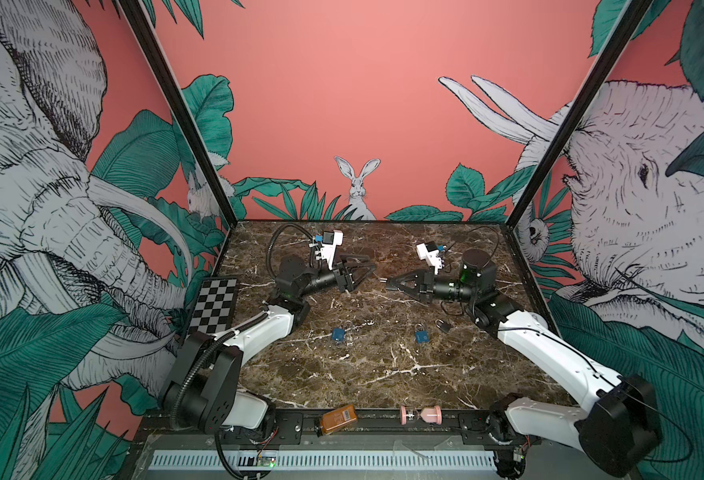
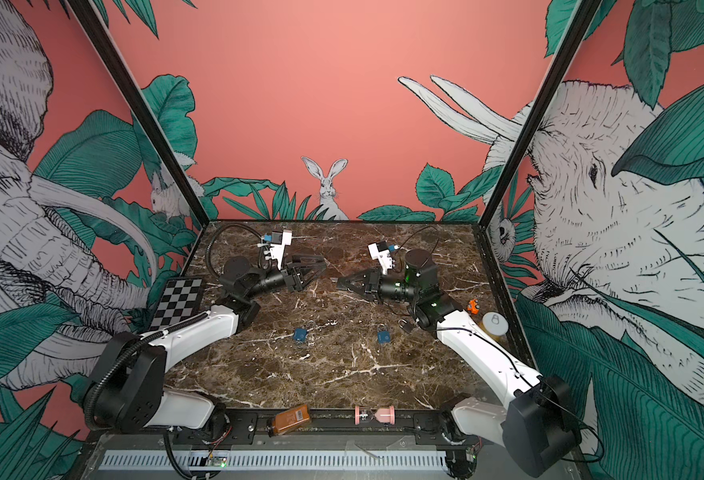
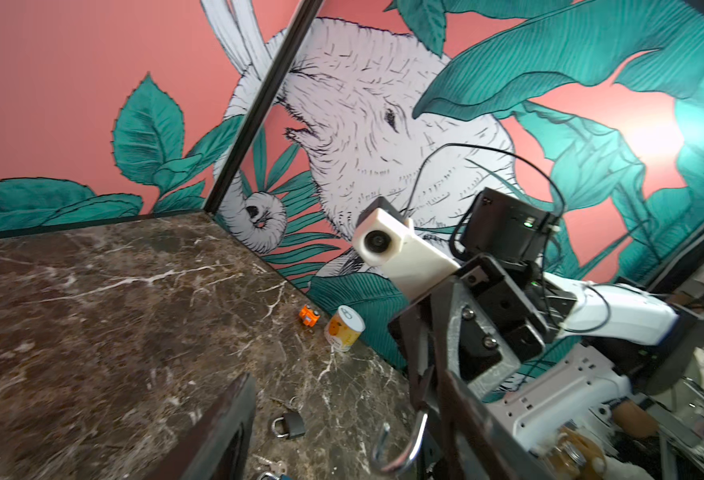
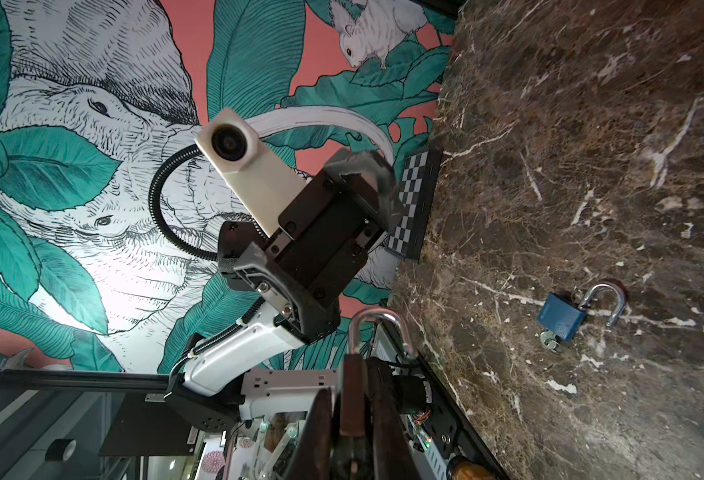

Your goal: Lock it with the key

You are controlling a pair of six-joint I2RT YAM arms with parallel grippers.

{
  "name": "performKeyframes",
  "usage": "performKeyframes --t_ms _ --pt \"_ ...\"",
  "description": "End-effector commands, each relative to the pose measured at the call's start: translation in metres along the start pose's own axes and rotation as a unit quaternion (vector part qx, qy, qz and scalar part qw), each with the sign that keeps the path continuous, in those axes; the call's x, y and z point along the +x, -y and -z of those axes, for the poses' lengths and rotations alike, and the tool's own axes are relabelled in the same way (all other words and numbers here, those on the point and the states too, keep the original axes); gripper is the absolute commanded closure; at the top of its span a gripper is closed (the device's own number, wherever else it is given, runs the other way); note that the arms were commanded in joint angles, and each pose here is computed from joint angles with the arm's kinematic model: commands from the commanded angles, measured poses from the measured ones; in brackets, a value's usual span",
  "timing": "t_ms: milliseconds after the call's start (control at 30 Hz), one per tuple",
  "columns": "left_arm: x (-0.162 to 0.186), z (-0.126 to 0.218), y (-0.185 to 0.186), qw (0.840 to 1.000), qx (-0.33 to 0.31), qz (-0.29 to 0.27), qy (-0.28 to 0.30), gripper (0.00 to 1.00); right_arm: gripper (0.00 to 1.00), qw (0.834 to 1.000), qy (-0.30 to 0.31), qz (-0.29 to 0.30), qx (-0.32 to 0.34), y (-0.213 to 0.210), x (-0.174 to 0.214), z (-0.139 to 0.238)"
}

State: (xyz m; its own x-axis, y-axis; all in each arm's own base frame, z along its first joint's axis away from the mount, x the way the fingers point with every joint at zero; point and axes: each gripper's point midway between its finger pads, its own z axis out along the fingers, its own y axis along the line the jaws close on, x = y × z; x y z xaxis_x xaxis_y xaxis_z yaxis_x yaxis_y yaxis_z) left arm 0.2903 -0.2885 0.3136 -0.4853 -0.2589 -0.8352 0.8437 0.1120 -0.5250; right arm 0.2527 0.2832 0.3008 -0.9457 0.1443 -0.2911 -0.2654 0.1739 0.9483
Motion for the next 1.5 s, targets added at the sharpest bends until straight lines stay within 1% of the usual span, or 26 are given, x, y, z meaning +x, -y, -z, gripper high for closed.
performKeyframes --t_ms 0,300,600,767,1000,1267,1467 --pt "-0.007 0.002 0.037 0.997 0.076 -0.019 0.005 0.32 1.00 0.999 -0.009 0.021 -0.035 -0.018 -0.003 -0.002" --pt "0.014 -0.014 0.058 0.992 0.116 -0.011 -0.048 0.41 1.00 0.998 -0.011 0.021 -0.053 -0.026 -0.008 -0.004" --pt "0.018 -0.017 0.053 0.992 0.116 0.006 -0.054 0.55 1.00 0.999 -0.002 0.023 -0.048 -0.023 -0.011 0.002" --pt "0.024 -0.018 0.050 0.991 0.113 0.023 -0.061 0.67 1.00 0.998 0.010 0.058 -0.034 -0.025 -0.012 0.009" --pt "0.025 -0.018 0.049 0.991 0.112 0.040 -0.063 0.78 1.00 0.995 0.020 0.095 -0.021 -0.025 -0.011 0.014" --pt "0.027 -0.018 0.048 0.990 0.111 0.048 -0.067 0.83 1.00 0.992 0.030 0.122 -0.011 -0.025 -0.012 0.016" --pt "0.029 -0.018 0.048 0.989 0.114 0.058 -0.071 0.83 1.00 0.989 0.045 0.144 -0.003 -0.028 -0.015 0.021"
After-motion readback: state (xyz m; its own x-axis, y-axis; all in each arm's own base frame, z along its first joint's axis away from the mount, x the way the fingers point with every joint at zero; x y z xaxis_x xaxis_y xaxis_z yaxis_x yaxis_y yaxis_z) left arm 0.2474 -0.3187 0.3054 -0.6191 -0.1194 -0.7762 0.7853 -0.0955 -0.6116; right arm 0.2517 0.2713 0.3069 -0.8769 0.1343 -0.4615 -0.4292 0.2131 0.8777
